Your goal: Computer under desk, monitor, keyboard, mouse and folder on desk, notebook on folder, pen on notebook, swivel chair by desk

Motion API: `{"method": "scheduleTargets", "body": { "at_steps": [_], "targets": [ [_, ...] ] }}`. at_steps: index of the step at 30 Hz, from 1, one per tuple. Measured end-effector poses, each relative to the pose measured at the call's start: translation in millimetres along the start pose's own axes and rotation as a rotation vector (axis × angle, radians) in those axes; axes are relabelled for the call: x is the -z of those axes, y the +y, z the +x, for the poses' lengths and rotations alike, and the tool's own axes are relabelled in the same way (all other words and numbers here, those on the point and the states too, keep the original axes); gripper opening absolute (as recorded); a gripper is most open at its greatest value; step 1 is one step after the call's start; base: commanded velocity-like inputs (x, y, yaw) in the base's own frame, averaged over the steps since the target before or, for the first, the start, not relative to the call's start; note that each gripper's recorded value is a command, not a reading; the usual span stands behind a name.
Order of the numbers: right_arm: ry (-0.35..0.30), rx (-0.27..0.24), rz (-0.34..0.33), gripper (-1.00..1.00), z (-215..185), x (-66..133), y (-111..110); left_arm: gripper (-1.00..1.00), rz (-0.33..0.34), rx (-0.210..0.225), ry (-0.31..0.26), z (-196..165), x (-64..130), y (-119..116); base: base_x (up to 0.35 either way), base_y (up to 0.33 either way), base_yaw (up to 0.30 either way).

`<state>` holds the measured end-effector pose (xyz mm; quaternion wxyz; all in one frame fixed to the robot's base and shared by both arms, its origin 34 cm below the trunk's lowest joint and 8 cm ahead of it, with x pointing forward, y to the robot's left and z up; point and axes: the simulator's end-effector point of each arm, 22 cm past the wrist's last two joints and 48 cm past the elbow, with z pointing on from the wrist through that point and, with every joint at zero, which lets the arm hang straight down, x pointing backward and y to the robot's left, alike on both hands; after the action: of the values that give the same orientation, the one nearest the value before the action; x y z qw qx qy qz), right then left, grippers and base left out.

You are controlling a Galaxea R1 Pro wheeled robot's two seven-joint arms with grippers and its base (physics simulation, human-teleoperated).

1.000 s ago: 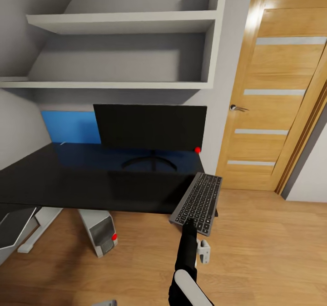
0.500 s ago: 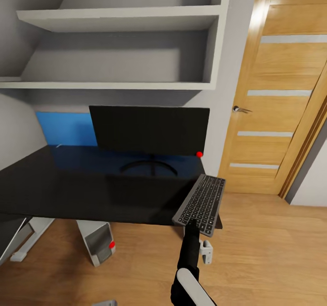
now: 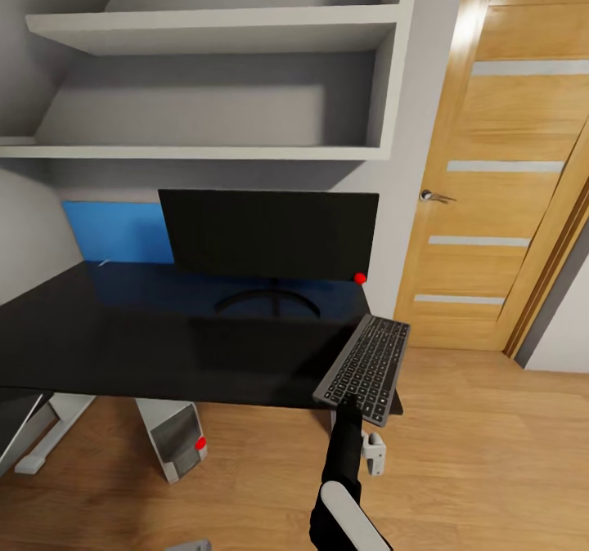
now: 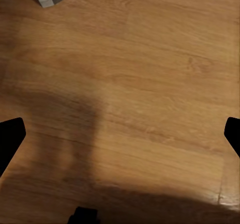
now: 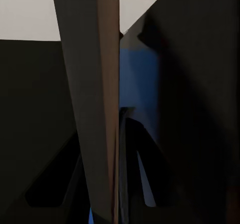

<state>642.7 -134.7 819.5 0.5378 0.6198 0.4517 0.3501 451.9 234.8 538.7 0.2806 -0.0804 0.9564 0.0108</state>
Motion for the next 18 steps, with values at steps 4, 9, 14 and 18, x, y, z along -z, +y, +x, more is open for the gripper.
{"method": "scheduleTargets", "body": {
  "at_steps": [4,9,14,18],
  "targets": [
    [0.000,0.000,0.000,-1.00,0.3,-0.8,-6.8,1.00,0.000,0.000,0.000,4.0,-5.7,0.1,0.000,0.000,0.000],
    [0.000,0.001,-0.002,-1.00,0.3,-1.1,-8.3,1.00,0.000,0.000,0.000,5.2,-7.1,0.2,0.000,0.000,0.000],
    [0.000,0.001,-0.001,-1.00,0.4,-1.0,-8.3,1.00,0.001,-0.001,0.000,5.2,-7.1,-0.2,0.000,0.000,0.000],
    [0.000,0.001,-0.002,-1.00,0.5,-1.0,-8.3,1.00,0.002,-0.002,-0.001,4.8,-7.2,0.0,0.000,0.000,0.000]
  ]
}}
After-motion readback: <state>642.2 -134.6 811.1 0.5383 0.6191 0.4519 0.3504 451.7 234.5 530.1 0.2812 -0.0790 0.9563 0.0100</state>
